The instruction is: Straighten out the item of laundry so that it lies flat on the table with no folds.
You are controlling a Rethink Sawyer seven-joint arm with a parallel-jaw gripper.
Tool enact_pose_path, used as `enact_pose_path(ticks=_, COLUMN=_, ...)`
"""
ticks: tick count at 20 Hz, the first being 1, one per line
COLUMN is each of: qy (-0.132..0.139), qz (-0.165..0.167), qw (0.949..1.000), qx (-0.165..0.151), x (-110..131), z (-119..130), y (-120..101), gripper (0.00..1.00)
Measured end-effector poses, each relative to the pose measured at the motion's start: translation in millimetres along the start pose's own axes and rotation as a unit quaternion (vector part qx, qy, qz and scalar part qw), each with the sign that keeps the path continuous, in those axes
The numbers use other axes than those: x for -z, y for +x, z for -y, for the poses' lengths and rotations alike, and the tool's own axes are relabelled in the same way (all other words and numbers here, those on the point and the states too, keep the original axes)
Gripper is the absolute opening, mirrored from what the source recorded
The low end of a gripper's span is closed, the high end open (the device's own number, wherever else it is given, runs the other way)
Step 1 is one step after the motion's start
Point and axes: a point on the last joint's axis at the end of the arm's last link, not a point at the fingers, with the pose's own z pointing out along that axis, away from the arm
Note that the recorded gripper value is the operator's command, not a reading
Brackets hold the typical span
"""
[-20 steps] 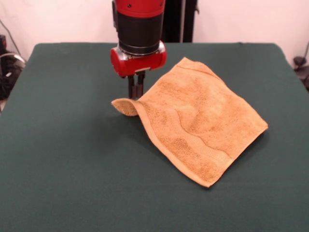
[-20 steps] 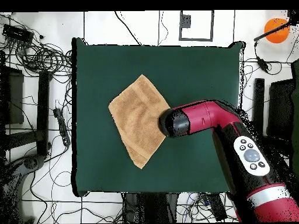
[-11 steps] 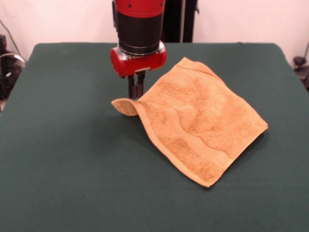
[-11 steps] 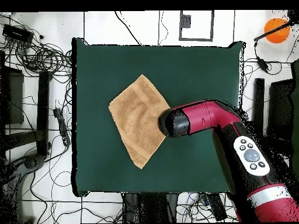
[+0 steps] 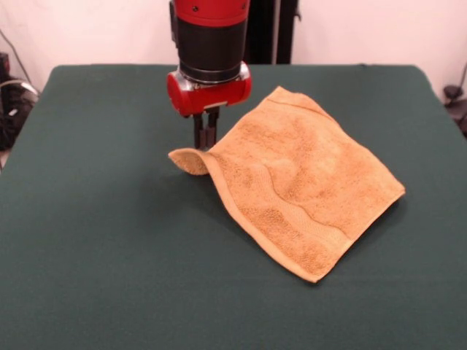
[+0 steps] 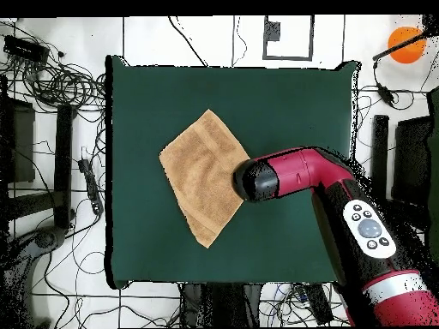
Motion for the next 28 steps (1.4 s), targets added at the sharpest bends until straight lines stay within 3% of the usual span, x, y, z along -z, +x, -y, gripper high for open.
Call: enact_pose_path(ticks=28, qy=0.001, qz=0.0, qw=1.0, qx=-0.002, x=0.7, z=3.1, y=1.3, gripper=0.0)
